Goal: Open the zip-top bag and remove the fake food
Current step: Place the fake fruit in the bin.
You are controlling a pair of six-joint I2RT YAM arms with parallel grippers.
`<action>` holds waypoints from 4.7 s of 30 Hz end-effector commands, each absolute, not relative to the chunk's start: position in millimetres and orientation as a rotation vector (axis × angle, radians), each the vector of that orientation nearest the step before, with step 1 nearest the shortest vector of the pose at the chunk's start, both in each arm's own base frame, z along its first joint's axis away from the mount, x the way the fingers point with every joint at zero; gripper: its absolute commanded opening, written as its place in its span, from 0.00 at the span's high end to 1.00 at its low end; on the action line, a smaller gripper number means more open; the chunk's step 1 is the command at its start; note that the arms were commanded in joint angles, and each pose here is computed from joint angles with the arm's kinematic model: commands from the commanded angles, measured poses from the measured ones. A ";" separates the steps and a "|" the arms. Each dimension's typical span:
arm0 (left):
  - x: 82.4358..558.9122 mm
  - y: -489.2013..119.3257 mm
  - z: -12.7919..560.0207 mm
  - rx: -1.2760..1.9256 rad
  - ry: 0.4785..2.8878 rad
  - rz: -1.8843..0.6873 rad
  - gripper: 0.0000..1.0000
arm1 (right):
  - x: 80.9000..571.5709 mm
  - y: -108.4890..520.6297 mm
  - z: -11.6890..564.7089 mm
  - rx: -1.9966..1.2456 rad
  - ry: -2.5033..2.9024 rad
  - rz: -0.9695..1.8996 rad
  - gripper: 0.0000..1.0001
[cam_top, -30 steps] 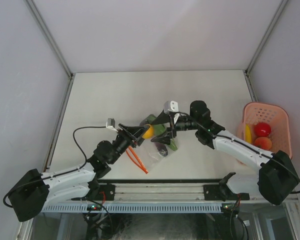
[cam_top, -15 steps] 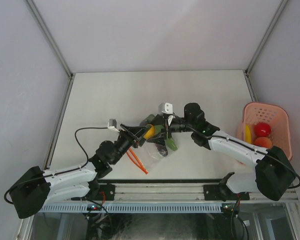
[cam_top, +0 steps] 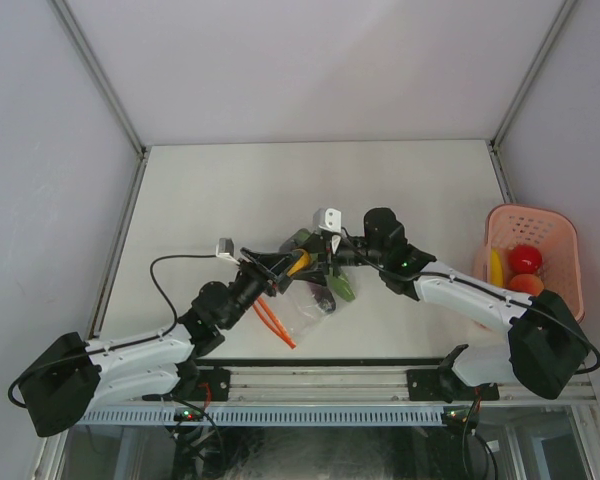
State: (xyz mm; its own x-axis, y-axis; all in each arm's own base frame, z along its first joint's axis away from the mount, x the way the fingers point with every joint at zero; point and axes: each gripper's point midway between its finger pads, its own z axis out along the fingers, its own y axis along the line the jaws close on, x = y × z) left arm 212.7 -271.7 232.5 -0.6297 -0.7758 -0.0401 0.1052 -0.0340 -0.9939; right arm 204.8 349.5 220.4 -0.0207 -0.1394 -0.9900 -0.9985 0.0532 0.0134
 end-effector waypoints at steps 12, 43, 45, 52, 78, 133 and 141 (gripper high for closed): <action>209.7 -272.7 273.3 -0.681 1.481 -1.839 0.03 | 200.1 345.1 233.5 -1.298 1.308 1.155 0.90; 211.7 -242.4 236.4 -0.459 1.593 -1.402 0.00 | 250.6 267.7 285.9 -1.107 1.321 1.054 0.94; 211.4 -241.8 235.4 -0.411 1.614 -1.354 0.00 | 253.8 263.0 286.6 -1.102 1.320 1.036 0.94; 209.4 -235.5 222.7 -0.295 1.678 -1.216 0.00 | 265.6 243.9 291.3 -1.082 1.336 0.963 0.94; 205.4 -194.5 172.9 -0.117 1.774 -0.865 0.00 | 312.6 79.7 295.0 -0.822 1.559 0.428 0.91; 200.7 -176.7 140.1 -0.137 1.805 -0.799 0.00 | 310.3 -184.1 202.7 -0.187 2.163 -0.564 0.70; 197.4 -173.0 134.1 -0.151 1.812 -0.805 0.00 | 308.5 -194.5 188.2 -0.164 2.216 -0.590 0.31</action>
State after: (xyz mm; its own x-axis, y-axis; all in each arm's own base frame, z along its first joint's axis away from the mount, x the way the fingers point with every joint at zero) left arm 196.6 -176.4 135.9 -0.4093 -0.4562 -0.7902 0.2816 0.7606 -0.5849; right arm 303.5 -181.1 171.7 -0.6770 -0.2880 -0.6774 0.0303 0.9086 -0.4165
